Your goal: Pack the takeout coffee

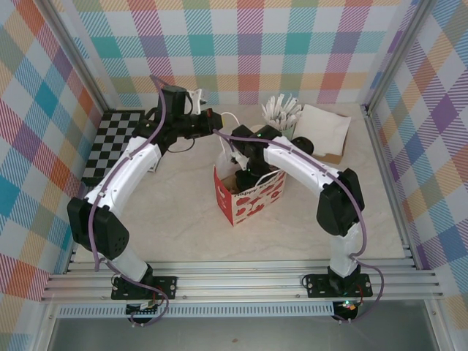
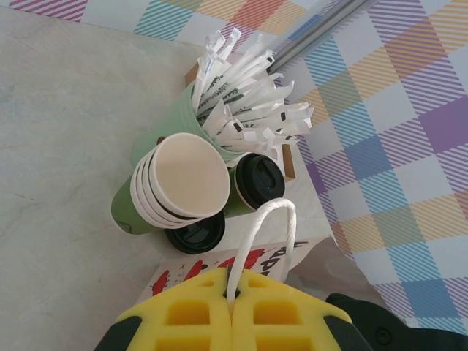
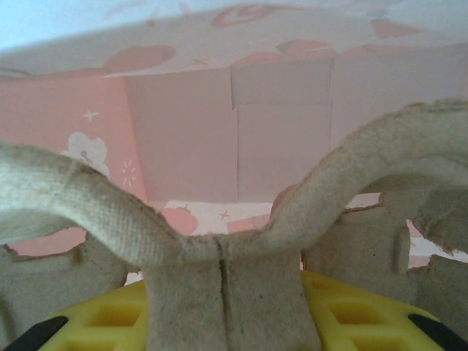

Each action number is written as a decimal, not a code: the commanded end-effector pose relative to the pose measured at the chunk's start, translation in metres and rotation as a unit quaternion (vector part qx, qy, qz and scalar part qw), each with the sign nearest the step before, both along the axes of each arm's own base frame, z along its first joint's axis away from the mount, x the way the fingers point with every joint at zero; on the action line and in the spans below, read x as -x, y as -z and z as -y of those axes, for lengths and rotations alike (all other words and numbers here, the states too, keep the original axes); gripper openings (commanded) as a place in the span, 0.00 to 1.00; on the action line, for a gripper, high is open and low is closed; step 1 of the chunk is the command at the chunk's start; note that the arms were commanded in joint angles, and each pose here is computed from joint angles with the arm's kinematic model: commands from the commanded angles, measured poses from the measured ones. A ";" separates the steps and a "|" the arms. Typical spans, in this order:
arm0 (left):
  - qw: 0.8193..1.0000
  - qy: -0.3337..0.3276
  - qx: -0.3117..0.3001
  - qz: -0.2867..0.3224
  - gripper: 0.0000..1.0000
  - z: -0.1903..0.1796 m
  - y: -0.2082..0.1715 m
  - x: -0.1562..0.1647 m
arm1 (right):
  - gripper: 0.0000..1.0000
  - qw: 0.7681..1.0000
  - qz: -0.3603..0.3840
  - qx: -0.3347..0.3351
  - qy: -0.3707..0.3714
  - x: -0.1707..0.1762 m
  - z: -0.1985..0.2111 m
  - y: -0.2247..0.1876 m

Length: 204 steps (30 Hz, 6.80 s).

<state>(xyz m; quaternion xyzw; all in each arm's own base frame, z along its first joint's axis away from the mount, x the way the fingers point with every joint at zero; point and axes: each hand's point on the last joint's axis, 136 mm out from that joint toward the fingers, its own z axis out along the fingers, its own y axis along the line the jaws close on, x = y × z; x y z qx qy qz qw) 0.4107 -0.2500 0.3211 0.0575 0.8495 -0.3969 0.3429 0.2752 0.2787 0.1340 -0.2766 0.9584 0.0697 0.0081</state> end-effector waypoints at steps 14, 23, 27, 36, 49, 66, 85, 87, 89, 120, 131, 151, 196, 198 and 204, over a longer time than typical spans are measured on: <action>0.999 0.031 0.004 0.036 0.00 0.000 -0.023 0.011 | 0.40 1.000 -0.011 0.015 -0.012 -0.006 -0.005 0.052; 0.998 0.035 0.003 0.052 0.00 -0.007 -0.035 0.010 | 0.48 0.999 -0.023 0.038 -0.006 0.000 0.008 0.091; 0.998 0.047 0.005 0.047 0.00 -0.004 -0.031 0.012 | 0.56 0.999 0.007 0.039 0.018 -0.010 0.009 0.089; 0.995 0.076 0.000 0.057 0.00 0.000 -0.027 0.019 | 0.79 0.997 0.037 -0.065 -0.009 -0.007 -0.020 0.030; 0.995 0.076 -0.011 0.067 0.00 -0.002 -0.027 0.019 | 0.27 0.997 0.025 -0.062 -0.030 0.011 -0.008 0.056; 0.994 0.092 0.000 0.056 0.00 0.003 -0.024 0.021 | 0.25 0.996 0.094 -0.003 -0.011 -0.019 0.005 0.071; 0.994 0.094 -0.004 0.051 0.00 0.003 -0.021 0.020 | 0.35 0.999 0.049 0.016 0.009 -0.013 0.004 0.096; 0.994 0.094 -0.006 0.050 0.00 0.003 -0.020 0.020 | 0.36 0.998 0.058 -0.001 0.001 -0.016 -0.004 0.085; 0.994 0.093 -0.007 0.051 0.00 0.003 -0.021 0.020 | 0.39 0.998 0.052 -0.031 -0.019 -0.010 -0.013 0.072; 0.993 0.102 -0.026 0.056 0.00 0.001 -0.018 0.021 | 0.78 0.967 0.139 -0.185 -0.108 -0.007 -0.050 -0.069; 0.991 0.116 -0.029 0.057 0.00 0.002 -0.021 0.026 | 0.88 0.935 0.217 -0.248 -0.131 -0.016 -0.056 -0.178; 0.973 0.206 -0.033 0.096 0.00 0.011 -0.030 0.052 | 1.00 0.884 0.303 -0.294 -0.203 -0.083 0.014 -0.216; 0.952 0.279 -0.010 0.126 0.14 0.020 -0.059 0.072 | 0.06 0.868 0.194 -0.225 -0.399 -0.062 -0.015 -0.136; 0.949 0.285 -0.008 0.134 0.21 0.019 -0.062 0.077 | 0.06 0.871 0.195 -0.237 -0.382 -0.058 -0.019 -0.142; 0.967 0.189 -0.058 0.162 0.87 -0.002 -0.065 0.059 | 0.00 0.889 0.212 -0.254 -0.316 -0.055 -0.023 -0.152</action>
